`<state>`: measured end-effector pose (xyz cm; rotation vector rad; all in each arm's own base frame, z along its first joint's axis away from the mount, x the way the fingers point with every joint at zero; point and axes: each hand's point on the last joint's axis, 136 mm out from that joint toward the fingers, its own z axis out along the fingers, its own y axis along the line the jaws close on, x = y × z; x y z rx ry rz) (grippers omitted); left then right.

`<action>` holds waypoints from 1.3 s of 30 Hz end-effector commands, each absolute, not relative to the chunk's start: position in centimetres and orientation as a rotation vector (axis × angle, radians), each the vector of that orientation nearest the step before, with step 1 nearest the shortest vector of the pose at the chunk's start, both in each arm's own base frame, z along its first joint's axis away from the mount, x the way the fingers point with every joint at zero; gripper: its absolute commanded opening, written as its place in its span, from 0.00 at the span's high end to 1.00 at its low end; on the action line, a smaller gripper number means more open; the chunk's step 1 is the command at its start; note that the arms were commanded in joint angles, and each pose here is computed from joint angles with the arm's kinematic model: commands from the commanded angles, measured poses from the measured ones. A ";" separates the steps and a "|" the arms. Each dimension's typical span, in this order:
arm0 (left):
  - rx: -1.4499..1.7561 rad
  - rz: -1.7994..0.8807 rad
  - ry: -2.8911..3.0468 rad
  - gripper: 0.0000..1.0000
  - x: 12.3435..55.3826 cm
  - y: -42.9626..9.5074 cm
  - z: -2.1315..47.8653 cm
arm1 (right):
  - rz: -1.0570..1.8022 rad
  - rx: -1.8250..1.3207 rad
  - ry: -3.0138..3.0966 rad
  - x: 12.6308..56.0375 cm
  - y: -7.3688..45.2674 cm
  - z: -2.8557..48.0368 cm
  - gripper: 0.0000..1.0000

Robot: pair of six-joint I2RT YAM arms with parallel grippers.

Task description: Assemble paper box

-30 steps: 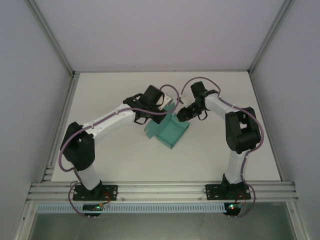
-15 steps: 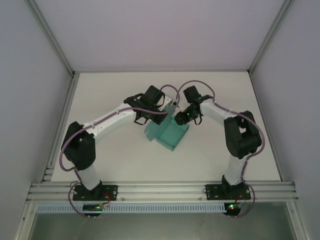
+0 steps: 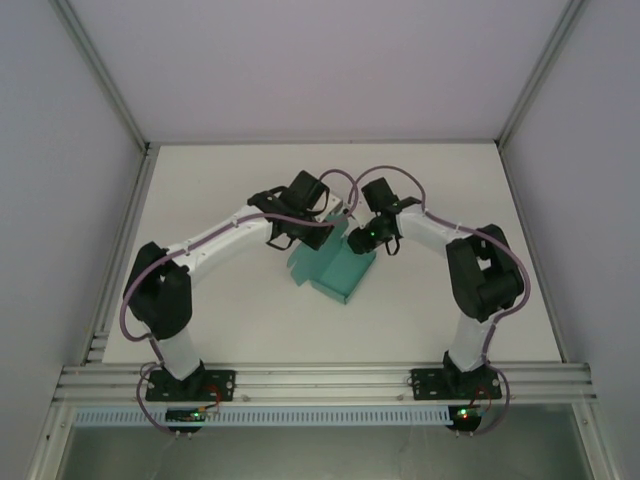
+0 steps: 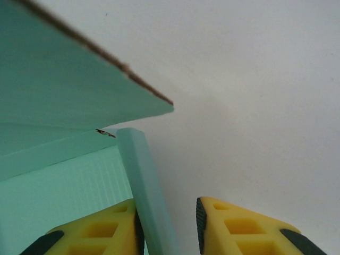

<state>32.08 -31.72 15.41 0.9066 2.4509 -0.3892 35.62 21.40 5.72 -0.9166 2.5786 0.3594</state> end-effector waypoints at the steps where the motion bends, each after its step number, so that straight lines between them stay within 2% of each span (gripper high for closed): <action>1: 0.903 -0.433 2.333 1.00 34.0 -33.8 17.5 | 0.303 -1.229 2.554 31.8 21.4 4.0 0.67; 11: 0.924 -0.442 2.320 1.00 34.1 -34.0 18.0 | 0.074 -1.339 2.515 31.4 19.8 2.8 0.65; 14: 0.935 -0.478 2.304 1.00 33.9 -34.4 18.4 | 0.065 -1.330 2.493 31.2 19.8 2.8 0.72; 17: 0.954 -0.497 2.297 0.99 33.5 -34.5 18.6 | 0.003 -1.271 2.485 32.4 19.2 2.9 0.85; 20: 0.954 -0.491 2.306 0.96 33.4 -34.3 18.6 | -0.009 -1.236 2.474 33.0 19.0 3.0 0.94; 21: 0.954 -0.493 2.307 0.92 33.2 -34.3 18.7 | -0.005 -1.230 2.476 33.1 19.0 2.9 0.95; 22: 0.957 -0.501 2.308 0.82 33.0 -34.3 18.7 | -0.016 -1.221 2.479 33.2 18.9 2.8 0.98; 25: 0.959 -0.507 2.301 0.35 32.5 -34.5 19.1 | -0.073 -1.151 2.486 34.1 18.5 2.3 1.00; 27: 0.926 -0.493 2.292 0.17 32.4 -34.2 19.8 | -0.122 -1.049 2.498 35.1 17.9 2.1 1.00; 28: 0.901 -0.483 2.290 0.01 32.5 -34.0 20.1 | -0.166 -1.019 2.498 35.6 17.5 2.1 1.00; 31: 0.775 -0.421 2.294 0.00 32.8 -32.2 21.1 | -0.318 -0.880 2.542 36.7 15.6 2.6 1.00; 37: 0.598 -0.322 2.254 0.01 32.7 -28.5 22.5 | -0.212 -0.902 2.558 35.5 16.2 2.7 1.00; 39: 0.565 -0.313 2.234 0.00 32.6 -27.8 23.1 | -0.266 -0.891 2.554 35.9 15.7 2.6 1.00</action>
